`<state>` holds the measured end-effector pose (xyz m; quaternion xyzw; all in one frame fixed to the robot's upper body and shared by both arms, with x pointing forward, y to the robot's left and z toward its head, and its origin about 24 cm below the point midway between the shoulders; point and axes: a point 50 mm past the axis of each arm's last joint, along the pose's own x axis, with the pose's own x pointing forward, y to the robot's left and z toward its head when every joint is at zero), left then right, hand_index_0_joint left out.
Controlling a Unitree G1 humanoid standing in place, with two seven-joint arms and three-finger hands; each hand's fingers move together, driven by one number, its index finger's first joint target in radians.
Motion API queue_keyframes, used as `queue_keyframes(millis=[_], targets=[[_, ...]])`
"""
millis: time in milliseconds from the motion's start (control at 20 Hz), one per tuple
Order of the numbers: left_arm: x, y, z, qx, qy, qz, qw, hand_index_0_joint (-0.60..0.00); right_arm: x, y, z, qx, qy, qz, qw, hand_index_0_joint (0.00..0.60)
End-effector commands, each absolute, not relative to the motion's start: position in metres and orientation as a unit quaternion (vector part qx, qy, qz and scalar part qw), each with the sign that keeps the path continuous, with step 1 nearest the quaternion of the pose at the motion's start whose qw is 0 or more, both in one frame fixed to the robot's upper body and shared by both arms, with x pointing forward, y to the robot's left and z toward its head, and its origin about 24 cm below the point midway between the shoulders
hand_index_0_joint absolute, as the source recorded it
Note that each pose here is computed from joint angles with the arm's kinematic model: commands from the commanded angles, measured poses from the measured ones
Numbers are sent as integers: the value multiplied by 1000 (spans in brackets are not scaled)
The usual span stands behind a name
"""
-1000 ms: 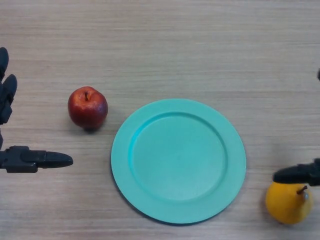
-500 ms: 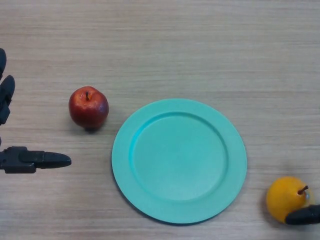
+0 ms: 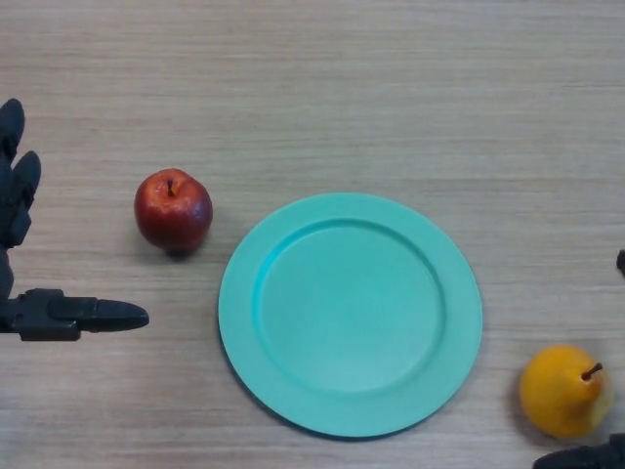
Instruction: Pick up the yellow pear and place it on the plate
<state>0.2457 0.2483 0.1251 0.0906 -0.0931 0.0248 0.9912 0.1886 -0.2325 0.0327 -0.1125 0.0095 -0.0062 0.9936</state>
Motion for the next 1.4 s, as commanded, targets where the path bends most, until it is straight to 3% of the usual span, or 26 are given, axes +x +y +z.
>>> queue_keyframes(millis=[50, 200, 550, 650, 800, 850, 900, 1150, 1400], targets=[[237, 257, 162, 132, -180, 45, 974, 0, 190, -238, 57, -133, -102, -43, 985, 0], [235, 257, 163, 130, -189, 52, 972, 0, 190, -231, 45, -131, -92, -40, 986, 0], [232, 258, 166, 127, -202, 58, 969, 0, 202, -221, 22, -101, -56, -69, 991, 0], [232, 259, 166, 124, -200, 58, 970, 0, 203, -221, 17, -122, -48, -73, 989, 0], [231, 260, 167, 124, -198, 58, 971, 0, 202, -222, 12, -163, -37, -74, 983, 350], [230, 261, 167, 122, -197, 58, 971, 0, 202, -222, 7, -199, -22, -66, 977, 500], [229, 263, 167, 122, -196, 59, 971, 0, 201, -223, 6, -227, -4, -55, 972, 600], [230, 263, 169, 128, -200, 59, 970, 0, 204, -220, 18, -218, 2, -45, 975, 600], [229, 263, 169, 125, -202, 59, 970, 0, 215, -206, 51, -179, -11, -25, 983, 600]])
